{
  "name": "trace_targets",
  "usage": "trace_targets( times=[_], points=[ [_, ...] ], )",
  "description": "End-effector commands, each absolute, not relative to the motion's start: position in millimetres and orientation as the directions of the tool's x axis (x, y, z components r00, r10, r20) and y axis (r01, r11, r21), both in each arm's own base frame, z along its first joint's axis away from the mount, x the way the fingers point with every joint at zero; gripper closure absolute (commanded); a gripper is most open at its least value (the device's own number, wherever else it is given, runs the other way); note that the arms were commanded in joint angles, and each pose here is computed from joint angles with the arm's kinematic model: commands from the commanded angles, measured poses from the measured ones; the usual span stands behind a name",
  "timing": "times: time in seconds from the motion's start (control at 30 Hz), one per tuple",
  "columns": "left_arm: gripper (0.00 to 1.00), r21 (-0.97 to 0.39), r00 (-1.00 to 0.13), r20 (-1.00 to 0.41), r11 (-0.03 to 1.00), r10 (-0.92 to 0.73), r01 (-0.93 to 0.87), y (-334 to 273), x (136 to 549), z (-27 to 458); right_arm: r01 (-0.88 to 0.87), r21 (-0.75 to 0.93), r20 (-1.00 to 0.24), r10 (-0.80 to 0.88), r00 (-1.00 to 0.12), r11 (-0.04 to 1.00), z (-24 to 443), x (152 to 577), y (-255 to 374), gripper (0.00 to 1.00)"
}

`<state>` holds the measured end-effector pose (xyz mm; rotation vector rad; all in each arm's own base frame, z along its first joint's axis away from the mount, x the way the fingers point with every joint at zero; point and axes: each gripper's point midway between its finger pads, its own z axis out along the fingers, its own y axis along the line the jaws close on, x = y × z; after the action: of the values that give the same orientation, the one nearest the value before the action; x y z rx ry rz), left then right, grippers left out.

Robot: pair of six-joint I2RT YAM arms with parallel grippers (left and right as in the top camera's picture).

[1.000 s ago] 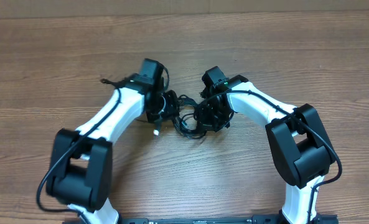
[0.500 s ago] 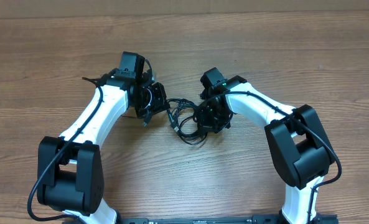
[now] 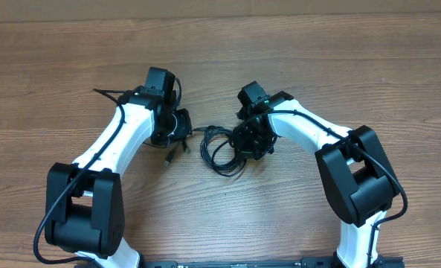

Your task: Untangle cables

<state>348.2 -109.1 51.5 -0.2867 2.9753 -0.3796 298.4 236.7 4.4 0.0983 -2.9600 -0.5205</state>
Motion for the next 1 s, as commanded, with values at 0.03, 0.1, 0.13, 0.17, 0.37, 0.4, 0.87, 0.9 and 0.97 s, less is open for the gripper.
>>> trace_targets(
  times=[0.03,0.1,0.13,0.17,0.37,0.4,0.87,0.9,0.97],
  points=[
    [0.91,-0.164,-0.970,-0.147,0.972,-0.193,-0.169,-88.8,346.4,49.4,-0.033,0.311,0.095,-0.066,-0.993,0.950,9.7,302.4,227.6,0.96],
    [0.90,-0.160,-0.970,-0.146,0.972,-0.193,-0.170,-88.2,346.0,49.1,-0.033,0.311,0.096,-0.066,-0.993,0.950,9.7,302.3,227.5,0.96],
    [0.89,-0.159,-0.971,-0.147,0.973,-0.190,-0.167,-88.1,346.0,49.1,-0.033,0.311,0.096,-0.066,-0.993,0.950,9.7,302.3,227.5,0.96],
    [0.88,-0.157,-0.971,-0.147,0.974,-0.189,-0.166,-87.8,346.0,49.0,-0.033,0.311,0.096,-0.066,-0.993,0.950,9.7,302.3,227.5,0.96],
    [0.85,-0.142,-0.970,-0.149,0.975,-0.191,-0.170,-85.0,345.6,48.6,-0.033,0.311,0.096,-0.066,-0.993,0.950,9.7,302.3,227.5,0.96],
    [0.83,-0.141,-0.970,-0.149,0.975,-0.191,-0.170,-84.9,345.5,48.6,-0.033,0.311,0.096,-0.066,-0.993,0.950,9.8,302.3,227.6,0.96],
    [0.76,-0.513,-0.997,-0.075,0.858,-0.018,0.023,-153.2,329.5,70.0,-0.060,0.596,0.149,-0.184,-0.972,0.801,42.0,292.4,258.7,0.96],
    [0.76,-0.525,-0.998,-0.068,0.851,-0.016,0.022,-155.2,327.8,71.1,-0.054,0.626,0.152,-0.189,-0.970,0.778,46.2,292.8,260.2,0.96],
    [0.76,-0.527,-0.998,-0.056,0.850,-0.015,0.017,-155.3,325.3,71.0,-0.028,0.664,0.165,-0.183,-0.969,0.747,52.4,294.1,261.3,0.96]
  ],
)
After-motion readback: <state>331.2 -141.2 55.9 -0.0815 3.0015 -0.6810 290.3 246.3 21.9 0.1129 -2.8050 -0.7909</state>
